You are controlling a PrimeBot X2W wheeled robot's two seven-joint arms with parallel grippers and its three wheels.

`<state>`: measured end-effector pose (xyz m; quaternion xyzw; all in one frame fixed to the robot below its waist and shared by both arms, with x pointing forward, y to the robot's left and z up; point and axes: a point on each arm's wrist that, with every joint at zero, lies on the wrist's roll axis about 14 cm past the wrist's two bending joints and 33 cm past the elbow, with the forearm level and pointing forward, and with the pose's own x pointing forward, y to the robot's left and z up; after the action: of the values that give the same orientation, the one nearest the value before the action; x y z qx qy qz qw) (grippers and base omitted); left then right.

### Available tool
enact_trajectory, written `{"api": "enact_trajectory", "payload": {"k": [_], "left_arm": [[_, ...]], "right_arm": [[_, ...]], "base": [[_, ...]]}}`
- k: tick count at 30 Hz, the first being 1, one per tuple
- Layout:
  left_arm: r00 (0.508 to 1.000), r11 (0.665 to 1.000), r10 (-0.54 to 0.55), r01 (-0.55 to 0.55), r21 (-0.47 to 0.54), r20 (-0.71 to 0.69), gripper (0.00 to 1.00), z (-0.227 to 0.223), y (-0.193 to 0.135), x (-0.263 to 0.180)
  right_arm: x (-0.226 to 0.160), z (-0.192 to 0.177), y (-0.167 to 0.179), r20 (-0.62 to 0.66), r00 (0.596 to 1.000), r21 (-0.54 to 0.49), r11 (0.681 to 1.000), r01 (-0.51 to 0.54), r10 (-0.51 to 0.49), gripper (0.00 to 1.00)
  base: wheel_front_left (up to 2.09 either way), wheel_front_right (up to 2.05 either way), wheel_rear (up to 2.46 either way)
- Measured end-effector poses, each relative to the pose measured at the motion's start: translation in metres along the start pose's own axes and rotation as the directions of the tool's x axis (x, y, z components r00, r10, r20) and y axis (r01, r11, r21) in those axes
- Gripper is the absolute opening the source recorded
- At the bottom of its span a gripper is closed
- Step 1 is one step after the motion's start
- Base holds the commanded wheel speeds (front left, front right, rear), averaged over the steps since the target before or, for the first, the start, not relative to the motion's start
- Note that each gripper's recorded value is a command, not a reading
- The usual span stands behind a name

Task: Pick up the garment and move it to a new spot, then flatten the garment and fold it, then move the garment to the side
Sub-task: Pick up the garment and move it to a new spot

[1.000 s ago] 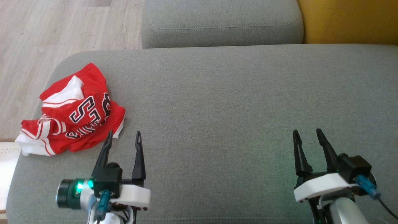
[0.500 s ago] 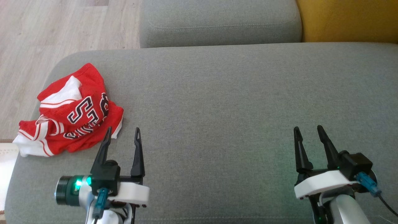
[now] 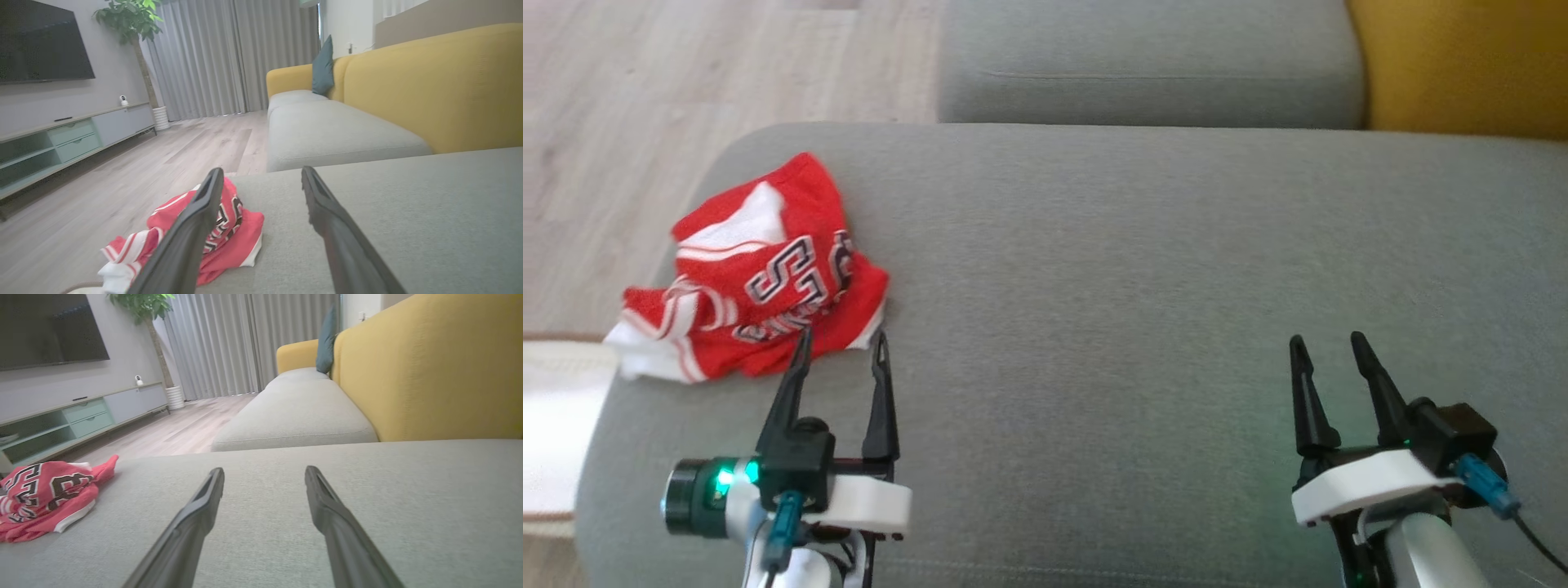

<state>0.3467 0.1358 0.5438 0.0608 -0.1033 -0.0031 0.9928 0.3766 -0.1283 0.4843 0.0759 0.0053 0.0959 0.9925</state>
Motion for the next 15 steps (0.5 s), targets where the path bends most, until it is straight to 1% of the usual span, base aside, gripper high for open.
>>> {"api": "enact_trajectory", "payload": {"k": [7, 11, 15], "left_arm": [[0.992, 0.992, 0.124, -0.123, 0.026, -0.019, 1.0, -0.003, 0.04, -0.019], [0.98, 0.98, 0.197, -0.196, 0.044, -0.028, 1.0, -0.005, 0.064, -0.034], [0.967, 0.966, 0.253, -0.251, 0.054, -0.032, 1.0, -0.005, 0.08, -0.048]], "right_arm": [[0.015, -0.004, 0.041, -0.014, 0.992, 0.005, 0.992, -0.124, 0.124, 1.0], [0.02, -0.007, 0.067, -0.023, 0.98, 0.009, 0.98, -0.2, 0.2, 1.0], [0.022, -0.011, 0.089, -0.036, 0.964, 0.013, 0.965, -0.263, 0.264, 1.0]], "base": [[0.0, 0.0, 0.0], [0.0, 0.0, 0.0], [0.0, 0.0, 0.0]]}}
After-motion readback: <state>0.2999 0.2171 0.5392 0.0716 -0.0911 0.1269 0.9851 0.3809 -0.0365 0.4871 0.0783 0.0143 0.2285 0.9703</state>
